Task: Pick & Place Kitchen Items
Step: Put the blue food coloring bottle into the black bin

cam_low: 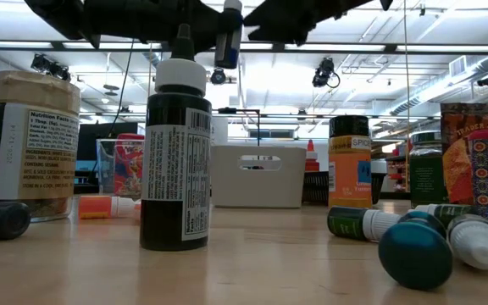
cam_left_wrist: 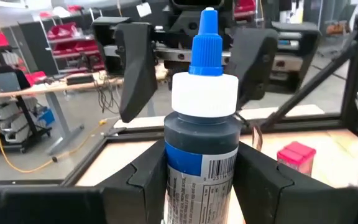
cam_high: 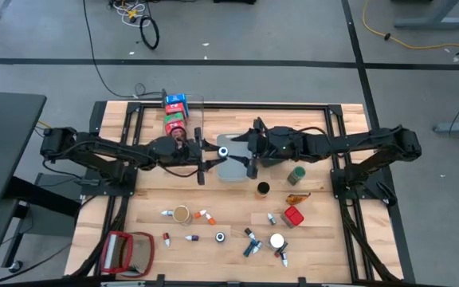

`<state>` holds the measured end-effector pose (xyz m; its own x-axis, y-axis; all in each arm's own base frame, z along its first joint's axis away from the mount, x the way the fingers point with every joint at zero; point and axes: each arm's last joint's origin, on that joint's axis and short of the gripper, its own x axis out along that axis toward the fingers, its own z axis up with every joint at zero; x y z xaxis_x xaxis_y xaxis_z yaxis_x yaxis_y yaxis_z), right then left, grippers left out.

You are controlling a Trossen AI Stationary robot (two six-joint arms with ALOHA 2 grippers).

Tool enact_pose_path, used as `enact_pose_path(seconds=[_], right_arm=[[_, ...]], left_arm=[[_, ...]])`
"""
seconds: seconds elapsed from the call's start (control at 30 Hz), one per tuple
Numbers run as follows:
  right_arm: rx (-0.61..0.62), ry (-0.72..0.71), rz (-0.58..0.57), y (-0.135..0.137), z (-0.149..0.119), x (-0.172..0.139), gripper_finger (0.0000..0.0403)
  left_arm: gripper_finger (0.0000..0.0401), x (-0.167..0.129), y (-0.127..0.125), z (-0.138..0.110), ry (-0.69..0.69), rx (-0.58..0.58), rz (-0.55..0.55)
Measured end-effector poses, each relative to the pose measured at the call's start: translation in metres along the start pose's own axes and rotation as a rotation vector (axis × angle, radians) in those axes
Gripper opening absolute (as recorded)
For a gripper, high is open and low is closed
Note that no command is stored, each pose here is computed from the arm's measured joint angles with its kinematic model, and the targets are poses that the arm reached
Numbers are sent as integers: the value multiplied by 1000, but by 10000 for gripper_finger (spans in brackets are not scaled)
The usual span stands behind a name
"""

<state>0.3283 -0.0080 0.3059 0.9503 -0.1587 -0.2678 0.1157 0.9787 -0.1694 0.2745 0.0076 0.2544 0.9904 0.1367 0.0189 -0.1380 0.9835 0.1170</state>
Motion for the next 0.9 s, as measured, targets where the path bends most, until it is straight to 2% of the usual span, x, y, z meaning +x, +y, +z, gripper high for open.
enact_pose_path(seconds=[0.13,0.3,0.9], right_arm=[[-16,-121,6,-1,11,0,270],[-19,-177,126,2,15,-1,270],[-26,-209,96,6,4,22,270]], left_arm=[[162,0,1,2,-8,-1,12],[162,0,0,1,-6,-1,16],[162,0,1,3,-21,-5,21]])
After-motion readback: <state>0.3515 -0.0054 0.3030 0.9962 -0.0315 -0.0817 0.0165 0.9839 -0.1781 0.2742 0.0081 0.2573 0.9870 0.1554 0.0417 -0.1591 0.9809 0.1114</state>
